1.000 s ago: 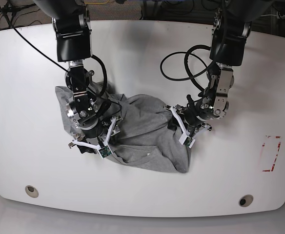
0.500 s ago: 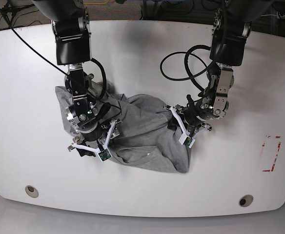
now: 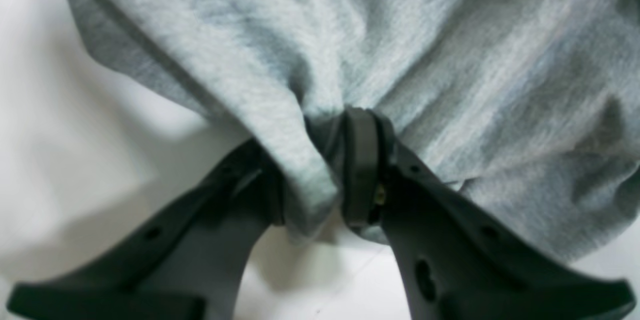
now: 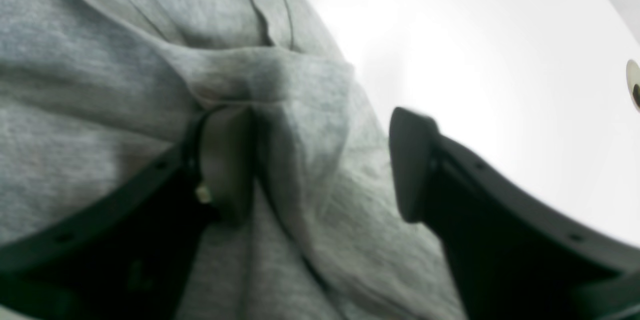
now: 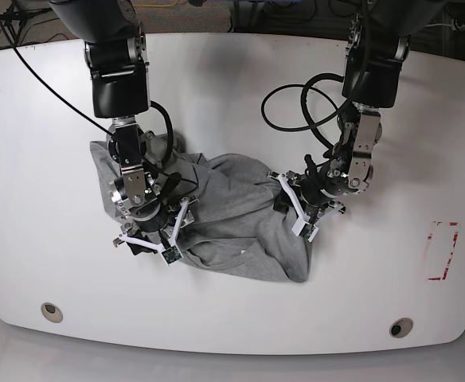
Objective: Fold the T-shirt properly
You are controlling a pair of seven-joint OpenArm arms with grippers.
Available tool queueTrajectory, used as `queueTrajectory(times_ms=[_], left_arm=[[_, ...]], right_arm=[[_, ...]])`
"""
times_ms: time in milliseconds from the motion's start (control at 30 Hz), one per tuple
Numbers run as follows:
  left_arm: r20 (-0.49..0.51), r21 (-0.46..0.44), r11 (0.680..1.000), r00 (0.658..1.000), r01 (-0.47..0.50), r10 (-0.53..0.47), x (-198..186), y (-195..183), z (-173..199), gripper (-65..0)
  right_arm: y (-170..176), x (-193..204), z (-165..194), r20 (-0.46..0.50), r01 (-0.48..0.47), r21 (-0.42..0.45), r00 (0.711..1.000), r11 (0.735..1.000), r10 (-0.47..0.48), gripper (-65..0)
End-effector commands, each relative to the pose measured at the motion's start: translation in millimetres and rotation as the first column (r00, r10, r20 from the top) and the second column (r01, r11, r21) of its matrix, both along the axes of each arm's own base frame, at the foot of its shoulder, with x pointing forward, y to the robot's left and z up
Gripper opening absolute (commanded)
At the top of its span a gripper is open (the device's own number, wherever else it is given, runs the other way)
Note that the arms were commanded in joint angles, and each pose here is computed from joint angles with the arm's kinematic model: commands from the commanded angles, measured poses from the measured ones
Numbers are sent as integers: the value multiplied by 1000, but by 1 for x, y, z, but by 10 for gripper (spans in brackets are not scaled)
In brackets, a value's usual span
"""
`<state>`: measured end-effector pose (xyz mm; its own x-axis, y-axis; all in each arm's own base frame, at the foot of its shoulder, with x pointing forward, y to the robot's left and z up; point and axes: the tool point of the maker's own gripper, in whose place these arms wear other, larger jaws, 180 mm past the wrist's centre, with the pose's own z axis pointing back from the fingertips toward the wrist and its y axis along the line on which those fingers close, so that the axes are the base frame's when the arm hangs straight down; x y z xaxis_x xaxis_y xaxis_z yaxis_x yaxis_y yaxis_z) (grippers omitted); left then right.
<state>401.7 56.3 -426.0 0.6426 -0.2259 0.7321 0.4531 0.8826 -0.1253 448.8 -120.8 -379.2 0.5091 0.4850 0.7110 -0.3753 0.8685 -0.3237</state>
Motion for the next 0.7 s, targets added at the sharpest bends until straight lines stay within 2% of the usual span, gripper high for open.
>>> queueTrajectory(times_ms=[0,67,100,133,167,200,367,667], left_arm=[[-91,106,994,996,5,5,-14,18,-20,-493],[-91,106,994,996,5,5,-14,18,-20,-493],[-91,106,994,996,5,5,-14,18,-20,-493],[-91,106,994,996,5,5,-14,18,-20,-493],[-89,106,994,996,5,5,-13,18,-20,-493],[-89,106,994,996,5,5,-13,18,-20,-493],[-86,106,994,996,4,5,-12,18,-18,-493],[-83,105,994,997,4,5,-11,18,-18,-493]], right_arm=[[-1,16,23,70,-4,2,998,1000,3,-369],[0,16,23,70,-4,4,998,1000,4,-455],[0,16,23,70,-4,4,998,1000,4,-530],[0,16,23,70,-4,4,998,1000,4,-558],[-1,16,23,70,-3,4,998,1000,3,-633],[-1,16,23,70,-3,4,998,1000,3,-650],[-1,15,25,76,-3,5,997,1000,2,-647],[2,12,60,153,-2,-8,988,1000,3,-650]])
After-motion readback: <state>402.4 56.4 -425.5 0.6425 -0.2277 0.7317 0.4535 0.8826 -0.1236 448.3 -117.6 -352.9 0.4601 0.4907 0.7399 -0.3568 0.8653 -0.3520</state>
